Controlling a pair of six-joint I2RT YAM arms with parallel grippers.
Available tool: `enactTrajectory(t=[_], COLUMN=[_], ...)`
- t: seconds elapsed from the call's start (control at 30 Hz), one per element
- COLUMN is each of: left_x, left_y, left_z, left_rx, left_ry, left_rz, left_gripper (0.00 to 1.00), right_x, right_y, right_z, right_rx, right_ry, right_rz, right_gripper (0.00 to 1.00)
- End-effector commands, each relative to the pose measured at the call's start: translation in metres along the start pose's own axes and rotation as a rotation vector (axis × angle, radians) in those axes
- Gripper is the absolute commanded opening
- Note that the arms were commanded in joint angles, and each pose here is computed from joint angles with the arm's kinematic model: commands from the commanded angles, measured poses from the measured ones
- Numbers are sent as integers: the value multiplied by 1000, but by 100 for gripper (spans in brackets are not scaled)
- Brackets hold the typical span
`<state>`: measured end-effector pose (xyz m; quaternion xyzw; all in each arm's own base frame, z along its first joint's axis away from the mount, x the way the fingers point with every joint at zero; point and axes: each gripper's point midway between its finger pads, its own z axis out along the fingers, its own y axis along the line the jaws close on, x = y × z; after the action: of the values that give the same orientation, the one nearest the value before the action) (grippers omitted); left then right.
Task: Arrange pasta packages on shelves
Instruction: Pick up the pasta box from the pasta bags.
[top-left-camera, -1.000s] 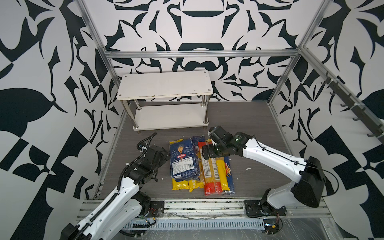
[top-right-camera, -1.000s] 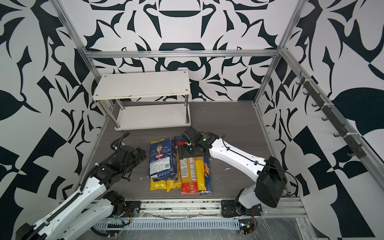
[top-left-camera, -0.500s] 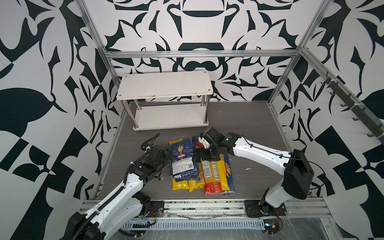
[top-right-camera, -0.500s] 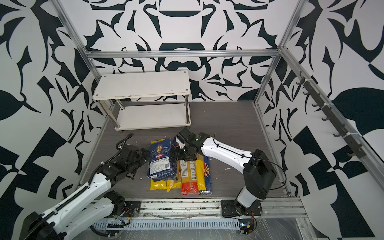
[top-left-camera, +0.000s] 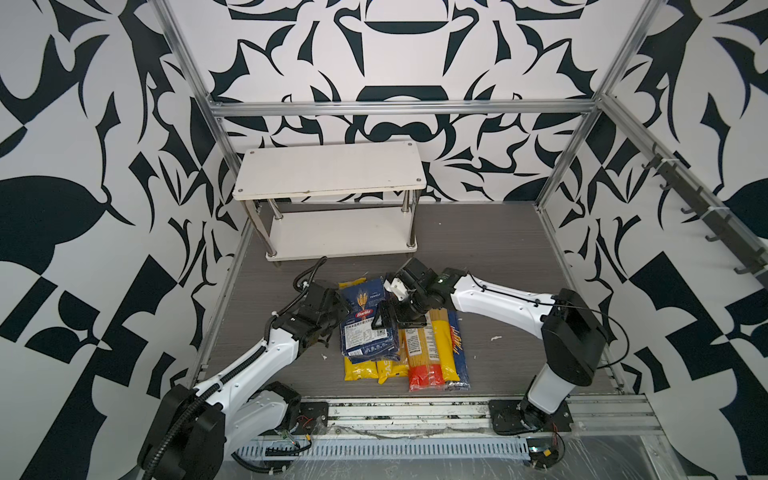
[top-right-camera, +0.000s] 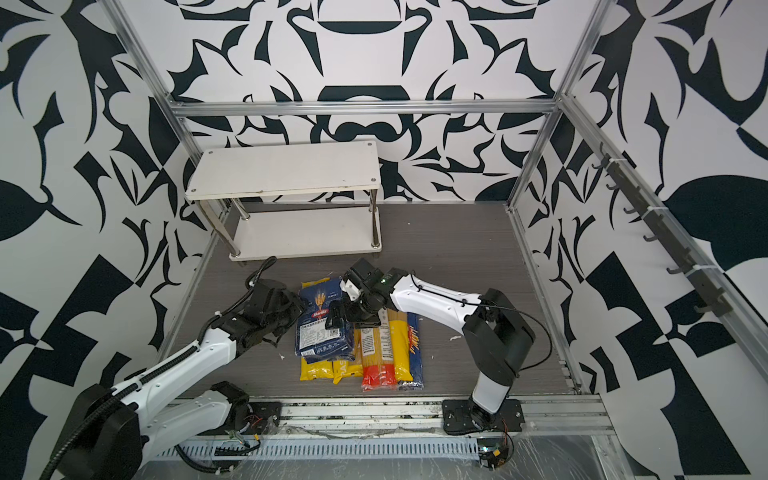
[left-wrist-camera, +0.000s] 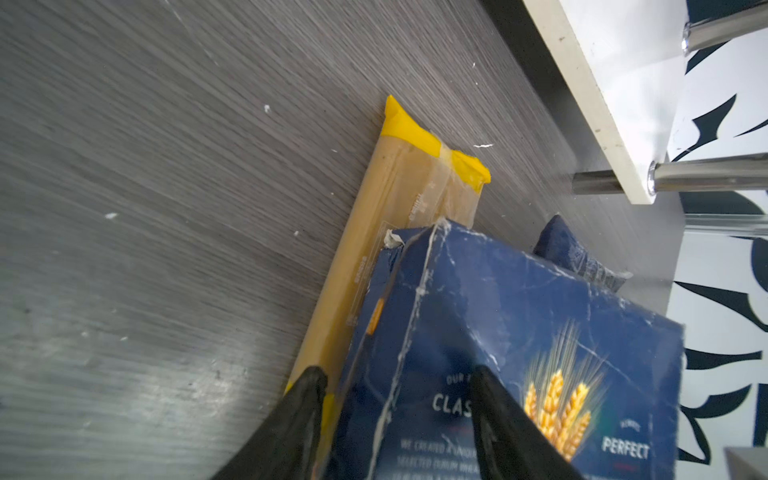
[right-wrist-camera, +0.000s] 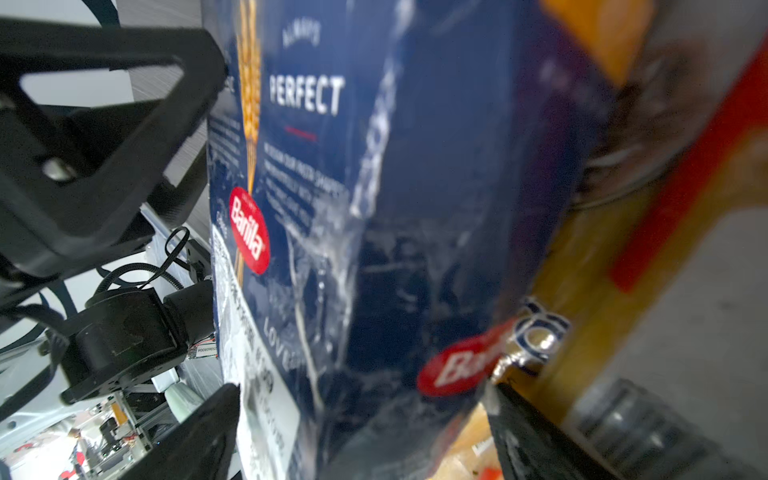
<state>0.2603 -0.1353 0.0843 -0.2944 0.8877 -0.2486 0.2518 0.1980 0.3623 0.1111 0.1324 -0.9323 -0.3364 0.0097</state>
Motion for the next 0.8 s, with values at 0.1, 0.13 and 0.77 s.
enactTrajectory(t=[0.1, 0.13, 0.77], left_x=[17, 18, 35], left_y=[19, 20, 15], left_z=[7, 9, 21], left_rx=[-16, -14, 79], left_ry=[67, 70, 139], left_rz=[-33, -41, -114], left_gripper=[51, 50, 48], right_x=[5, 6, -12], right_y=[5, 5, 32], right_z=[12, 14, 41], right_rx=[-28, -33, -174], right_ry=[21, 22, 10], right_rz=[18, 20, -3], right_gripper=[95, 95, 83])
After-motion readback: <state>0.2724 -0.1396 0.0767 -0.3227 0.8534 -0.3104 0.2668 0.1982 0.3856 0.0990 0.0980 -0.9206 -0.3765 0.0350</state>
